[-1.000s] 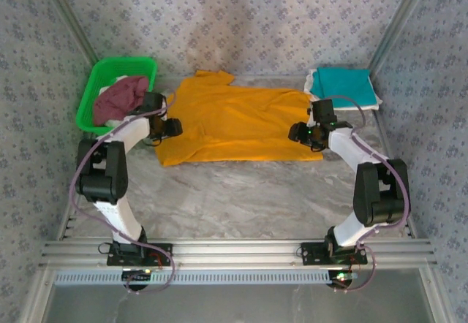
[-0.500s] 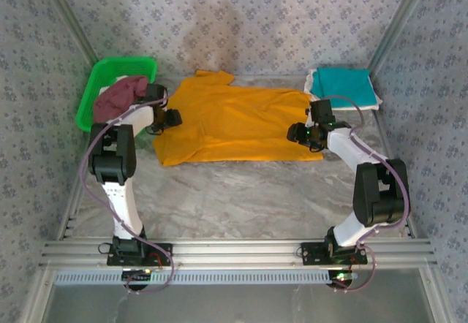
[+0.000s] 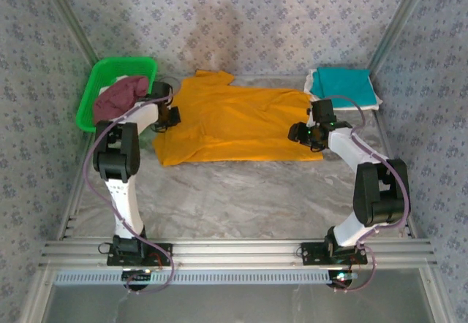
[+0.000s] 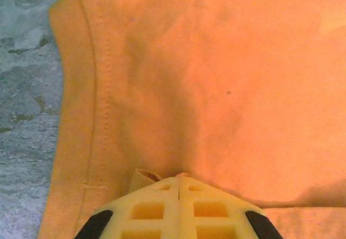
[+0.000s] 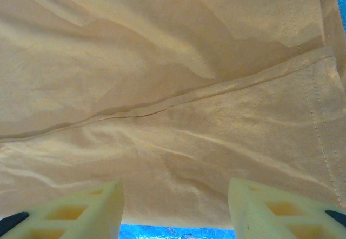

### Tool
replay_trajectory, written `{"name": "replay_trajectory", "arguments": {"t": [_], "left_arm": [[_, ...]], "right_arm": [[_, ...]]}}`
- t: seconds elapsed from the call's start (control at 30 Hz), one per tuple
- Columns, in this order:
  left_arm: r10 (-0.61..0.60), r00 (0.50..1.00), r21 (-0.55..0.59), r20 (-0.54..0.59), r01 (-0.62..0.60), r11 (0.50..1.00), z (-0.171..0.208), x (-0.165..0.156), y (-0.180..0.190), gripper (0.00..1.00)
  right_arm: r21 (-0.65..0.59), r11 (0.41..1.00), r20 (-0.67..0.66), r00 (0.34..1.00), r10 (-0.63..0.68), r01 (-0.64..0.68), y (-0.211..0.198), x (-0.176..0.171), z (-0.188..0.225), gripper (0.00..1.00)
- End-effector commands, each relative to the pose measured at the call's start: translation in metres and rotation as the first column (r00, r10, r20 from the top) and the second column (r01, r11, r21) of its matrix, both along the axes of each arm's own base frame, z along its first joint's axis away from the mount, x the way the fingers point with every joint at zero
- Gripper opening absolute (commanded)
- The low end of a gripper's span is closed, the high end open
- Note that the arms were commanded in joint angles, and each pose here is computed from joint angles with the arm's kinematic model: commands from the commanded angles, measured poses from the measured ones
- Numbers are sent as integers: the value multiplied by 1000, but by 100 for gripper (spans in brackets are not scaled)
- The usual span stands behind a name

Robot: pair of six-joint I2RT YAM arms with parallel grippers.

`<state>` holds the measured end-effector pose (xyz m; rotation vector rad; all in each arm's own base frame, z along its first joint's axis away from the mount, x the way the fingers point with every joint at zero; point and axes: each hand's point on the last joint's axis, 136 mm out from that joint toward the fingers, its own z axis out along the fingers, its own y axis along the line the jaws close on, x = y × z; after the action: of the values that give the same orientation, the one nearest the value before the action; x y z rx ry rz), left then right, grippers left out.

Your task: Fold and stack the t-shirts

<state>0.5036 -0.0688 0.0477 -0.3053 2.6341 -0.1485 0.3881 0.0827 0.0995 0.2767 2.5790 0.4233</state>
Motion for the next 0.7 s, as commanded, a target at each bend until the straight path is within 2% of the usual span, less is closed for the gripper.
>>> {"name": "replay_trajectory", "arguments": {"t": [0.0, 0.27, 0.67], "left_arm": [[-8, 1000, 19, 29, 8, 1000, 25, 4, -3, 0], [-18, 998, 42, 62, 16, 999, 42, 10, -6, 0], [-74, 995, 99, 73, 67, 993, 53, 56, -10, 0]], "right_arm": [[8, 1000, 19, 1000, 12, -13, 1, 5, 11, 55], [8, 1000, 24, 1000, 8, -8, -1, 4, 12, 55], [6, 1000, 31, 999, -19, 19, -10, 4, 14, 55]]}}
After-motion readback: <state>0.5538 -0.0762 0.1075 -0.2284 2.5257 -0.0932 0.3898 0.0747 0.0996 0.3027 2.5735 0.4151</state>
